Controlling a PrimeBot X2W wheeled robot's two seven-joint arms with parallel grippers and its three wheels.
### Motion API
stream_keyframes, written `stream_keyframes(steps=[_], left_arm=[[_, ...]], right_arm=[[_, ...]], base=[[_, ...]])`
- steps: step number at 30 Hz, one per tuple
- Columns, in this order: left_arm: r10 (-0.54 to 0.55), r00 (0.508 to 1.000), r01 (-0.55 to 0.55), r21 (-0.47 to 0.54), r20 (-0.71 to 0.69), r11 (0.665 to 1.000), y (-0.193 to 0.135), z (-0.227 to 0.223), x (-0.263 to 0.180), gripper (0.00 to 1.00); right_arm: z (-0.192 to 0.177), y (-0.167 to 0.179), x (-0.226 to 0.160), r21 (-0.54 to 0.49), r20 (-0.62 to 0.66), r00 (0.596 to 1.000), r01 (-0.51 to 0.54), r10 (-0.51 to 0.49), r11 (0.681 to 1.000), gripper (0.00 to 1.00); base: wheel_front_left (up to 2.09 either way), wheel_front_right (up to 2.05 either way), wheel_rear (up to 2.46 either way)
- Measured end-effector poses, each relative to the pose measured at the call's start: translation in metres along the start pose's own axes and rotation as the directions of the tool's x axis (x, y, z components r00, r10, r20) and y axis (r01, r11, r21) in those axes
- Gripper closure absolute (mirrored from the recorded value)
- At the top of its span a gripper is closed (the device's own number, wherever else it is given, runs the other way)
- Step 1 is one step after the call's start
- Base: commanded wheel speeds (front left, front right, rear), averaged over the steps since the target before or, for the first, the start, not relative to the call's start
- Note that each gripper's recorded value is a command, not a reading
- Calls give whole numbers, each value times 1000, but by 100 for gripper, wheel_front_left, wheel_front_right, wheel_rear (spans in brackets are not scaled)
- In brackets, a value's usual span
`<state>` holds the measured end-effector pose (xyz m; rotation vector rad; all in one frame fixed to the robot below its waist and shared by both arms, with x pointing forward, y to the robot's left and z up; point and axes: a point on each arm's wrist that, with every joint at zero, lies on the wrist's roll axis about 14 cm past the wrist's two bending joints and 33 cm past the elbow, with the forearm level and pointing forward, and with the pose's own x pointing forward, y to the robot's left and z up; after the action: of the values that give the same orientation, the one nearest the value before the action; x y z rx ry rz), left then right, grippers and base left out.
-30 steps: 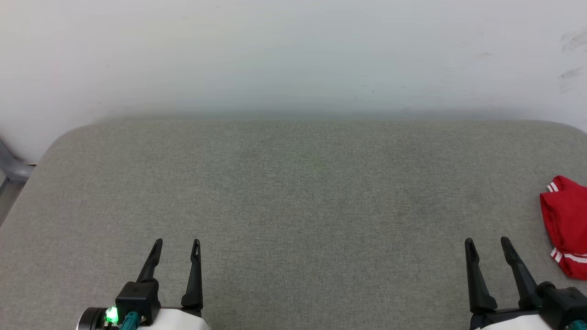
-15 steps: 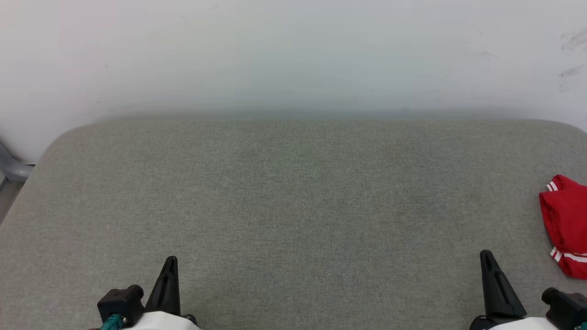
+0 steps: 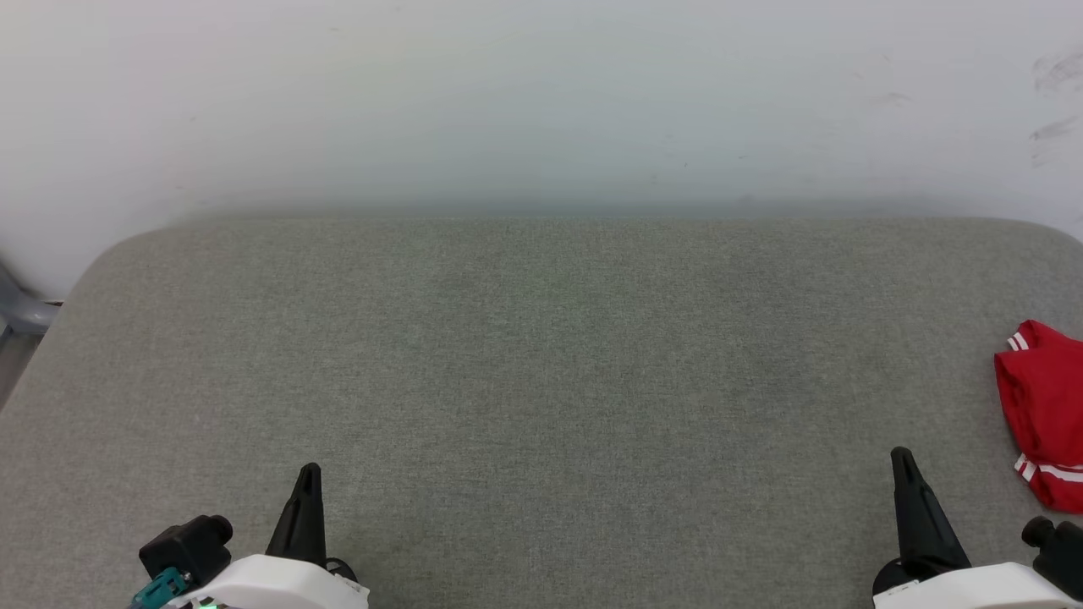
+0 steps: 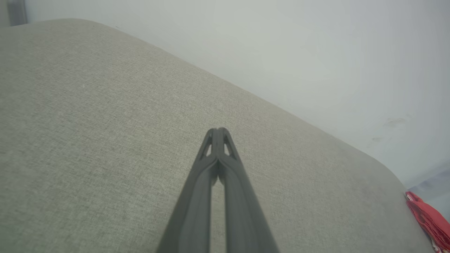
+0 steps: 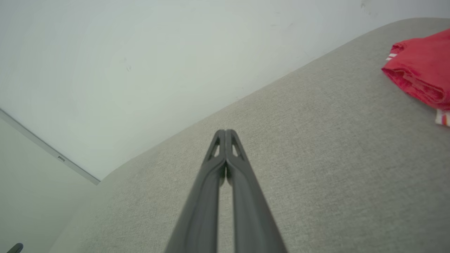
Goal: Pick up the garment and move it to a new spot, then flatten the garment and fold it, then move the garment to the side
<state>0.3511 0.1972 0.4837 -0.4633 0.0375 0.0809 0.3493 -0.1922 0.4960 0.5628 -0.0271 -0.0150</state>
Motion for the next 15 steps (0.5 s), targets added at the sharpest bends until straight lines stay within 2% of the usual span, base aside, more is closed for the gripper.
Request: stream_keyframes(steps=[15], left_arm=[[12, 1000, -18, -234, -29, 972, 2, -1, 6, 100]], right_arm=[[1, -3, 9, 213, -13, 1000, 27, -24, 977, 100]], base=[[0, 0, 0]])
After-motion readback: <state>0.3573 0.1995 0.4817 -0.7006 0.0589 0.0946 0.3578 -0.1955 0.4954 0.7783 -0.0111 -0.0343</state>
